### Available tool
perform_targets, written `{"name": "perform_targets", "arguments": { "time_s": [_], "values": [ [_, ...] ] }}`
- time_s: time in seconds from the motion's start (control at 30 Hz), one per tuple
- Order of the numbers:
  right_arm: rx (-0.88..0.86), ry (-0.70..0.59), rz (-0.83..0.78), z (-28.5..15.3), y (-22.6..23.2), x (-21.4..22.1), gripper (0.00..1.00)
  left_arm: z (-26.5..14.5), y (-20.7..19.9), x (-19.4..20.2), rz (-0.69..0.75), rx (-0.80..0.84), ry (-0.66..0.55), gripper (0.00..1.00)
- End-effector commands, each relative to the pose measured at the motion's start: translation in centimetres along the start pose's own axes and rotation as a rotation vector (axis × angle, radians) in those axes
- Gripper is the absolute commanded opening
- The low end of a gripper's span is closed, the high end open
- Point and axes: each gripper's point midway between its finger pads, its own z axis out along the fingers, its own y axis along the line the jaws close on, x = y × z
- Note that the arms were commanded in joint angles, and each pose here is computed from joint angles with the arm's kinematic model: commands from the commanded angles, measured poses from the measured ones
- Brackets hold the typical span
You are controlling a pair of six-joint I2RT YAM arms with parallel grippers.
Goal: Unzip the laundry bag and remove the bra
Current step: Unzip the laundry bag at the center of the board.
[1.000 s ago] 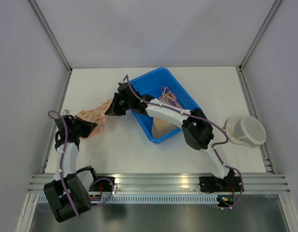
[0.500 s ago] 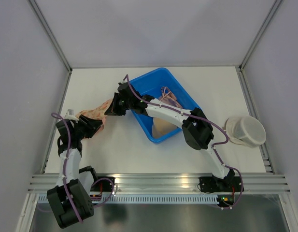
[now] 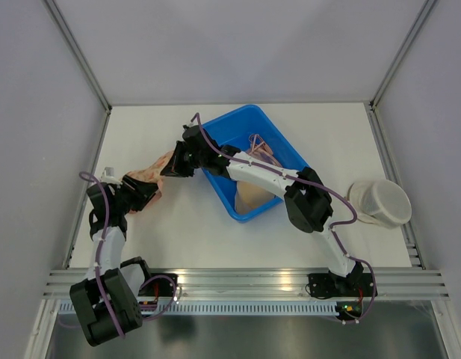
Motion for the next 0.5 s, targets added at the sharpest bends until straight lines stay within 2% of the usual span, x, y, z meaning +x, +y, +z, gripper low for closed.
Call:
{"name": "perform_targets", "arguments": {
  "time_s": [0.0,0.2,0.47],
  "values": [
    [-0.119,-0.02,-0.02,-2.5,4.7,-0.5,0.0,0.2,-0.6,-0.8,0.02,0.03,-0.033,0.53],
    [-0.113,-0.011,-0.018,-2.3,4.4,0.0,0.0,0.4,-1.2,-1.1,0.029,0.065,-0.037,0.5],
    [-0.108,-0.004,-0.019,-2.0,4.1,0.5,0.0,0.3,-1.9,-1.4,0.045,0.098,-0.042,0.36]
  ]
}}
